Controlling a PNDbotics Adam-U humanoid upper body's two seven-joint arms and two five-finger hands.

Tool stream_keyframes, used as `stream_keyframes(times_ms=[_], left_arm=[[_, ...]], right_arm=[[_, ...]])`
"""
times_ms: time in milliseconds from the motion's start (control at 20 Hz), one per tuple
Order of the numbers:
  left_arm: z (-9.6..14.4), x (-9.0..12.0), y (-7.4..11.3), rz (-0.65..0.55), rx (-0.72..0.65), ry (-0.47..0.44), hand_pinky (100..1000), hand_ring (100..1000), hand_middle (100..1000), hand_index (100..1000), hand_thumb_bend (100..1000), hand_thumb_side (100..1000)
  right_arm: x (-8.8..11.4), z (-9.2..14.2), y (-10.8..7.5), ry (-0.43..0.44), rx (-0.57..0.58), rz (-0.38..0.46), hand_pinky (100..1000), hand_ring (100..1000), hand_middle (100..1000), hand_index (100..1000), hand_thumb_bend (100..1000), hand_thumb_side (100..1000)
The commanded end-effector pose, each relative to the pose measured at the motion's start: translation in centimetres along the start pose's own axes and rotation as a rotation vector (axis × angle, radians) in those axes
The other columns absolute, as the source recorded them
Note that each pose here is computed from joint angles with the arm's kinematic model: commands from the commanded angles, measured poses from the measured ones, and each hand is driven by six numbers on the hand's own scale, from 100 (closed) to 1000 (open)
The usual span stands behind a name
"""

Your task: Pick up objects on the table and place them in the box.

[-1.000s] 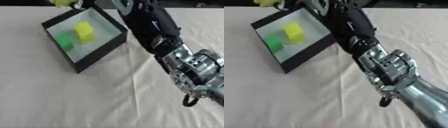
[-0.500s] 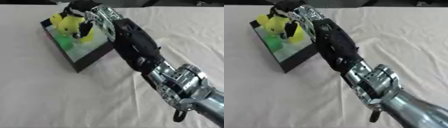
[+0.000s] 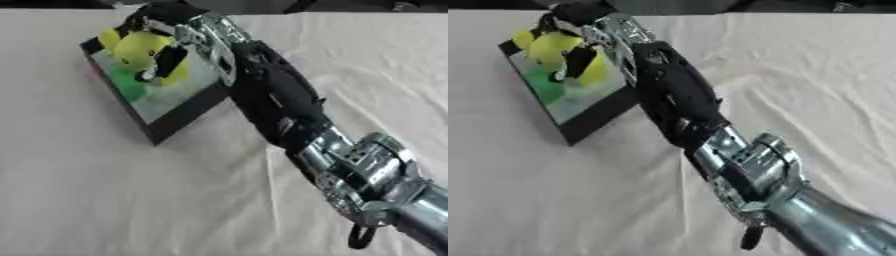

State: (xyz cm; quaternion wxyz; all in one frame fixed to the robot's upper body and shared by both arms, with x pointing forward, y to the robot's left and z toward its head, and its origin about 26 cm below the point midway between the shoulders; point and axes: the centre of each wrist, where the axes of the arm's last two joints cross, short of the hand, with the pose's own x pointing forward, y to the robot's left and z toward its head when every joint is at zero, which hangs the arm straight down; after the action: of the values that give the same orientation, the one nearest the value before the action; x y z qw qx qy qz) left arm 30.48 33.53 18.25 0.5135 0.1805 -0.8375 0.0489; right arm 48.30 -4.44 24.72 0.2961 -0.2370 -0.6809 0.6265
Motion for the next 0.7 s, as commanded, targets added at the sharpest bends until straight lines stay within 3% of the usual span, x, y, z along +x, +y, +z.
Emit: stream_keyframes(times_ms=[50, 150, 250, 300, 400, 600, 700], left_arm=[[-0.2, 0.7, 0.4, -0.012, -0.001, -0.025, 826, 645, 717, 801, 120, 765], [-0.2, 0.7, 0.4, -0.014, 0.0, -0.028, 826, 645, 717, 802, 119, 763], [-0.3, 0.7, 0.5, -0.017, 0.001, -0.031, 826, 645, 718, 802, 119, 762], [-0.3, 0.7, 0.6, -0.019, 0.003, -0.031, 826, 646, 718, 802, 118, 761], [-0.2, 0.7, 0.7, -0.023, 0.008, -0.031, 826, 645, 718, 802, 118, 762], [-0.1, 0.5, 0.8, -0.026, 0.009, -0.024, 826, 645, 717, 802, 115, 773], [-0.1, 0.5, 0.7, -0.025, 0.009, -0.025, 826, 646, 718, 803, 117, 772]], right_arm=[[-0.8, 1.7, -4.4, 0.004, -0.138, -0.036, 915, 869, 806, 935, 457, 364], [-1.4, 3.0, -5.9, 0.004, -0.199, -0.074, 915, 864, 799, 934, 427, 338], [-2.0, 4.7, -7.4, 0.016, -0.274, -0.123, 907, 838, 763, 934, 285, 310], [-2.3, 5.5, -8.0, 0.024, -0.312, -0.15, 907, 837, 758, 933, 312, 283], [-2.8, 7.2, -8.9, 0.026, -0.384, -0.219, 910, 838, 756, 924, 225, 265], [-4.0, 10.7, -9.1, 0.012, -0.473, -0.363, 914, 840, 751, 898, 100, 315], [-4.8, 12.4, -8.4, 0.013, -0.487, -0.419, 915, 838, 746, 891, 100, 334]])
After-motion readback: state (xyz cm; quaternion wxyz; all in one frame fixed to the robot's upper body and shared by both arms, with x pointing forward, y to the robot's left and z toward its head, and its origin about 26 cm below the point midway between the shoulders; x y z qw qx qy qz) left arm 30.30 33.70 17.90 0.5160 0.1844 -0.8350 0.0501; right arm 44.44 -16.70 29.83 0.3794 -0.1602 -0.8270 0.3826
